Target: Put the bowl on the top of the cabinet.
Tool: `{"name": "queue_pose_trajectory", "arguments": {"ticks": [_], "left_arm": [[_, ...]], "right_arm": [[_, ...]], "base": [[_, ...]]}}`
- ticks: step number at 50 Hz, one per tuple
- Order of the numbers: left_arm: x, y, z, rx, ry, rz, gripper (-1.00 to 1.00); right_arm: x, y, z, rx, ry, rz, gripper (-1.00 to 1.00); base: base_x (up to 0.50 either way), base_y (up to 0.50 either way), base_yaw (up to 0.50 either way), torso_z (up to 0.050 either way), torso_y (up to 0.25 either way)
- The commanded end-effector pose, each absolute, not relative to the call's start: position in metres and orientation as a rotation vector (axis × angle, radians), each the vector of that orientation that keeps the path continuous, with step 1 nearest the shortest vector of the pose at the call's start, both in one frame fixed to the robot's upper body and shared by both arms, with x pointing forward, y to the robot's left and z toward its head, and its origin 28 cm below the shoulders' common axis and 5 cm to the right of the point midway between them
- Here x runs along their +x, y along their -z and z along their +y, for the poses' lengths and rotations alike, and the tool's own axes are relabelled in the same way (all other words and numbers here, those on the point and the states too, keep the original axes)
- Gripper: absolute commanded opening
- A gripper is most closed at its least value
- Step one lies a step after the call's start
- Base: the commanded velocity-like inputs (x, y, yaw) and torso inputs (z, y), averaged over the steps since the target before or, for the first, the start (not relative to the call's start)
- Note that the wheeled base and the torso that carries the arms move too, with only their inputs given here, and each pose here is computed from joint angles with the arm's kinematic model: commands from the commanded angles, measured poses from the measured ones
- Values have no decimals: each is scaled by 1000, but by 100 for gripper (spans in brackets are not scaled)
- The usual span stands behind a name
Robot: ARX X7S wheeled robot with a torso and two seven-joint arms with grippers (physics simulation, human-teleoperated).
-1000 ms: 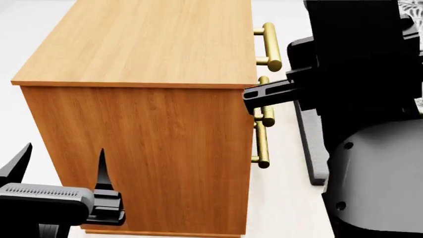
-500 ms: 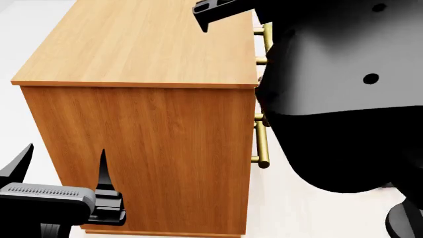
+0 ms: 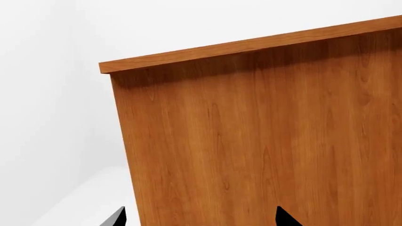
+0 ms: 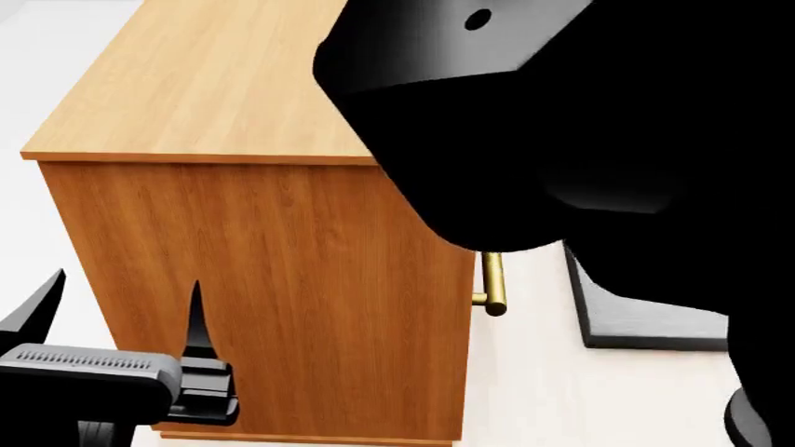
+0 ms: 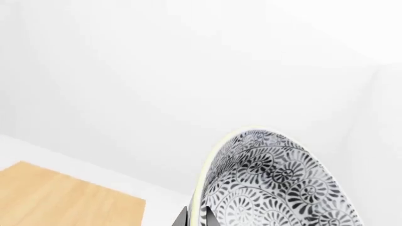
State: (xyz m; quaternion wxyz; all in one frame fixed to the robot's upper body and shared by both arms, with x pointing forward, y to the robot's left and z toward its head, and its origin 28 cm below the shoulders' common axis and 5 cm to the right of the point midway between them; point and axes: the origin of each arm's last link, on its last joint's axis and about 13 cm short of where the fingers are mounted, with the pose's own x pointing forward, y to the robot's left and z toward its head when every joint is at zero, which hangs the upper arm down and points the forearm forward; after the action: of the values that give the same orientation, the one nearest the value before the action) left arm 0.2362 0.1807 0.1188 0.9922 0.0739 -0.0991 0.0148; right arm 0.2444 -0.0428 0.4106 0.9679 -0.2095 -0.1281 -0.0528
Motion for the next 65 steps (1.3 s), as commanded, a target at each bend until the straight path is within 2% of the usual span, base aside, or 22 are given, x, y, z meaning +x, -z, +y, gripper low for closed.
{"name": "queue_pose_trajectory", "arguments": {"ticks": [1, 38, 65], "left_arm": [[236, -117, 181, 146, -29, -198, 100], [235, -120, 180, 151, -23, -201, 100], [238, -116, 181, 153, -25, -193, 100]], "right_arm": [[250, -415, -34, -445, 119, -289, -100], [234, -403, 7, -499, -39, -339, -100], [253, -377, 15, -523, -102, -302, -100]], "base": [[0, 0, 0, 0, 0], [0, 0, 0, 0, 1], [0, 0, 0, 0, 1]]}}
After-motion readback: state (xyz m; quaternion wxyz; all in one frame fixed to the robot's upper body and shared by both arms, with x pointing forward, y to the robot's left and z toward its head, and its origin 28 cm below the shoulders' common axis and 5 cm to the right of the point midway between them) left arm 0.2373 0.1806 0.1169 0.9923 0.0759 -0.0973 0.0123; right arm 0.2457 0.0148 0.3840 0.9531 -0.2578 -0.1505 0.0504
